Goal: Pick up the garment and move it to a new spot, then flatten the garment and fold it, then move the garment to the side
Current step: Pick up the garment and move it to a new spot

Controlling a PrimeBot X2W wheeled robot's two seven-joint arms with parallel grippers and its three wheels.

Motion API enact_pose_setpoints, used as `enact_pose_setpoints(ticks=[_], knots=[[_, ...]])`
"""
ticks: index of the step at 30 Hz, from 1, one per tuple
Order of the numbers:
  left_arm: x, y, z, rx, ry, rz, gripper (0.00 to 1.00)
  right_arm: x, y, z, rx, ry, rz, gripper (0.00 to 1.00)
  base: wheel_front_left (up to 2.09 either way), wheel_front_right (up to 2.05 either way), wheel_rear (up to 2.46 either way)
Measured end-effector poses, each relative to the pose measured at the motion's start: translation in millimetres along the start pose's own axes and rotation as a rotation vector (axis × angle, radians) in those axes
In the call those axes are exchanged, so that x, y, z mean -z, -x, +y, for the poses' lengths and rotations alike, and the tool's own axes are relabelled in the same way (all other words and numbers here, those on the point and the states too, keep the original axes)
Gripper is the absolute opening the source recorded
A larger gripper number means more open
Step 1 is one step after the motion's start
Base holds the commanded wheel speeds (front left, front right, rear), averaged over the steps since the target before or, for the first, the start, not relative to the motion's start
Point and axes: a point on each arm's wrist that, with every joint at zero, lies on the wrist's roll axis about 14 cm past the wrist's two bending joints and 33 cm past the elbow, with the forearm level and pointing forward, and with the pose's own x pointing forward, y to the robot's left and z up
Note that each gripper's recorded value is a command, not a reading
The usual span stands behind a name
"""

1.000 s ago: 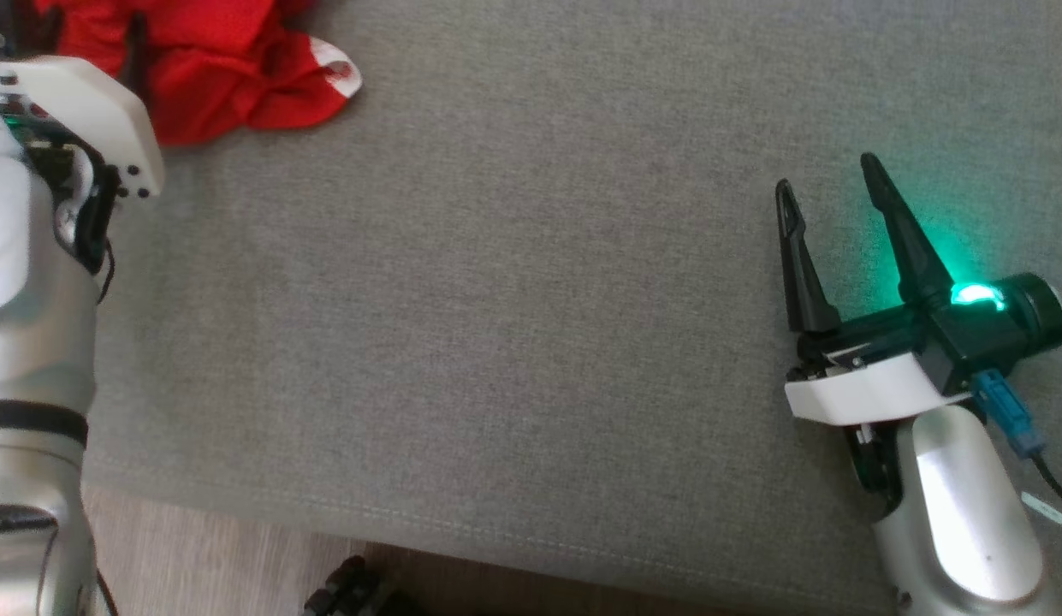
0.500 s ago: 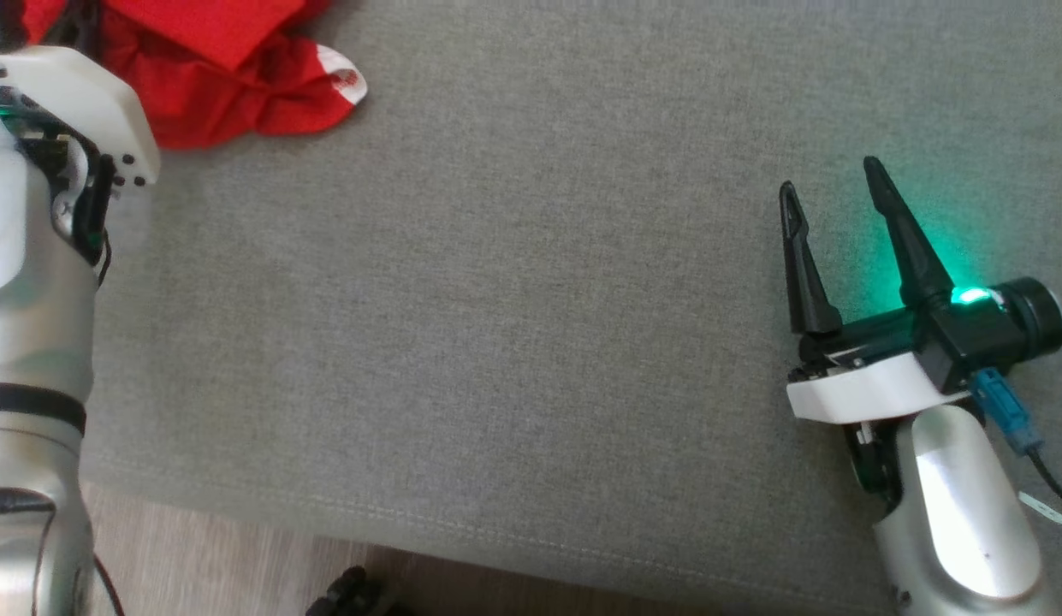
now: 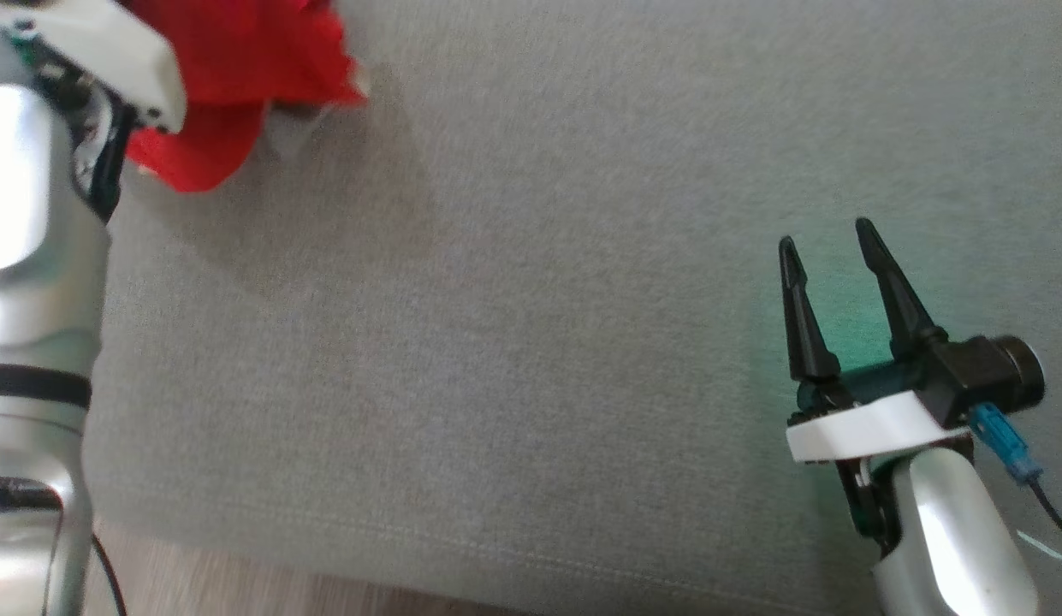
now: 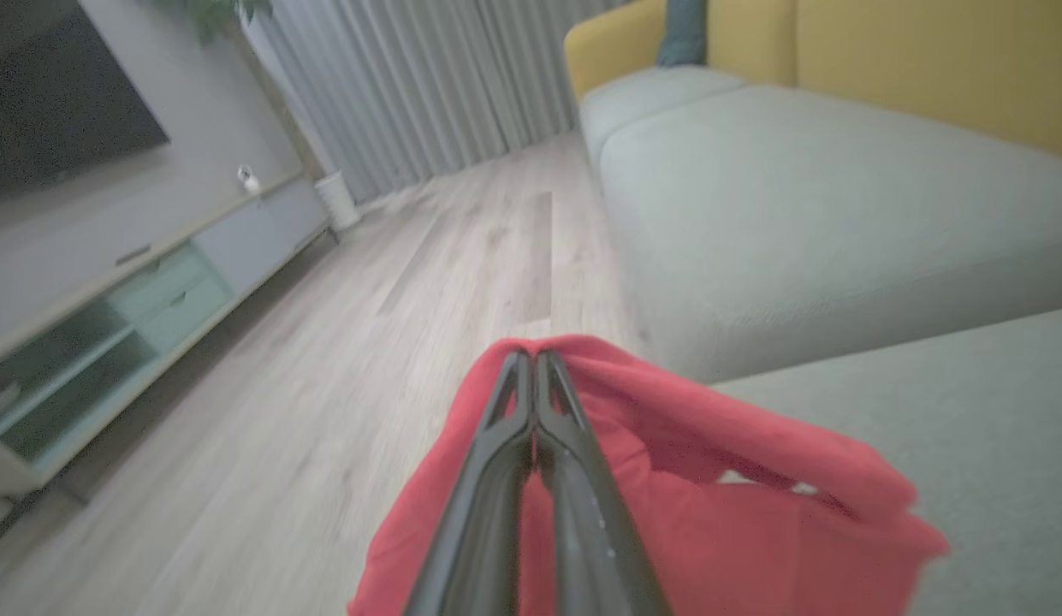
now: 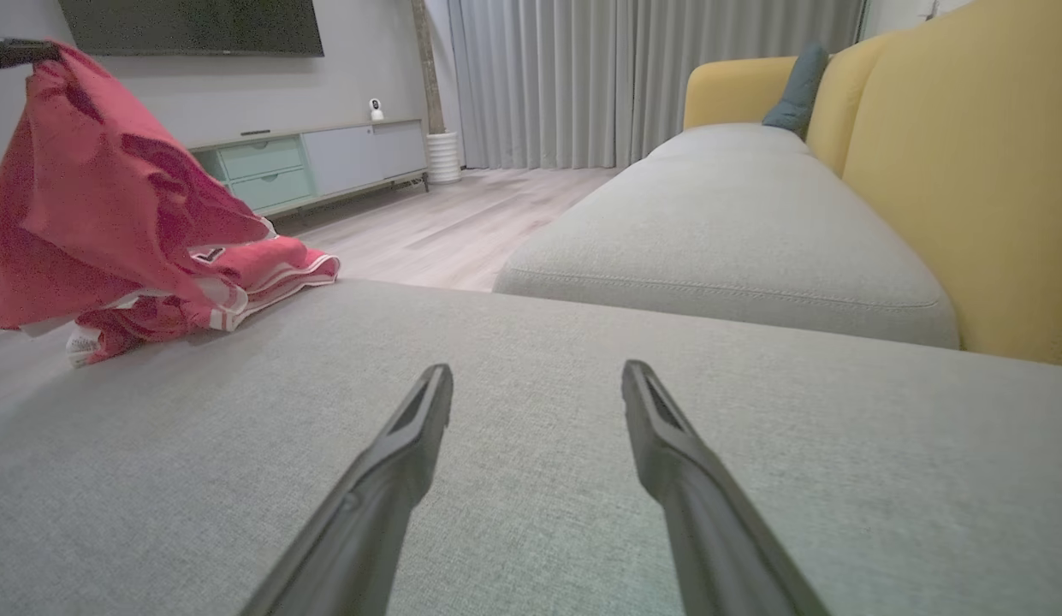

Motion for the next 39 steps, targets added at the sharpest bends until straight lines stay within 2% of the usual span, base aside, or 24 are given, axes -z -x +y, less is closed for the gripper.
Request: enact_pose_setpoints(ticks=[5, 11, 18, 22, 25, 29, 33, 38, 39], knots=[[-84.4, 2.5, -32.4, 0.091, -0.023, -0.217, 0.0, -23.4, 22.4, -15.8, 0.066, 0.011, -0.041, 1.0, 0.0, 0.0, 0.0], [-173.2, 9.9, -103.0, 0.253, 0.007, -0.432, 0.0, -37.9, 62.3, -52.7, 0.206, 0.024, -0.062, 1.0, 0.0, 0.0, 0.0], [-223.6, 26.4, -204.1, 0.486, 0.118, -0.531, 0.0, -52.2, 107.4, -100.3, 0.384, 0.042, -0.09, 1.0, 0.0, 0.0, 0.0], [-202.3, 41.9, -272.4, 0.642, 0.199, -0.484, 0.0, -49.5, 126.9, -118.2, 0.458, 0.033, -0.081, 1.0, 0.0, 0.0, 0.0], [-144.5, 53.8, -319.1, 0.74, 0.251, -0.348, 0.0, -43.8, 134.7, -123.9, 0.485, 0.023, -0.065, 1.0, 0.0, 0.0, 0.0], [-49.8, 81.8, -364.3, 0.834, 0.255, -0.116, 0.0, -36.8, 140.7, -127.3, 0.504, 0.009, -0.045, 1.0, 0.0, 0.0, 0.0], [-2.6, 105.2, -383.9, 0.887, 0.261, -0.009, 0.0, -31.5, 144.8, -131.7, 0.522, 0.006, -0.028, 1.0, 0.0, 0.0, 0.0], [-1.4, 105.1, -380.8, 0.86, 0.3, -0.016, 0.0, -31.6, 145.2, -132.9, 0.526, 0.006, -0.028, 1.0, 0.0, 0.0, 0.0], [-4.0, 103.9, -378.5, 0.846, 0.309, -0.025, 0.33, -32.0, 144.9, -132.7, 0.525, 0.006, -0.03, 1.0, 0.0, 0.0, 0.0]])
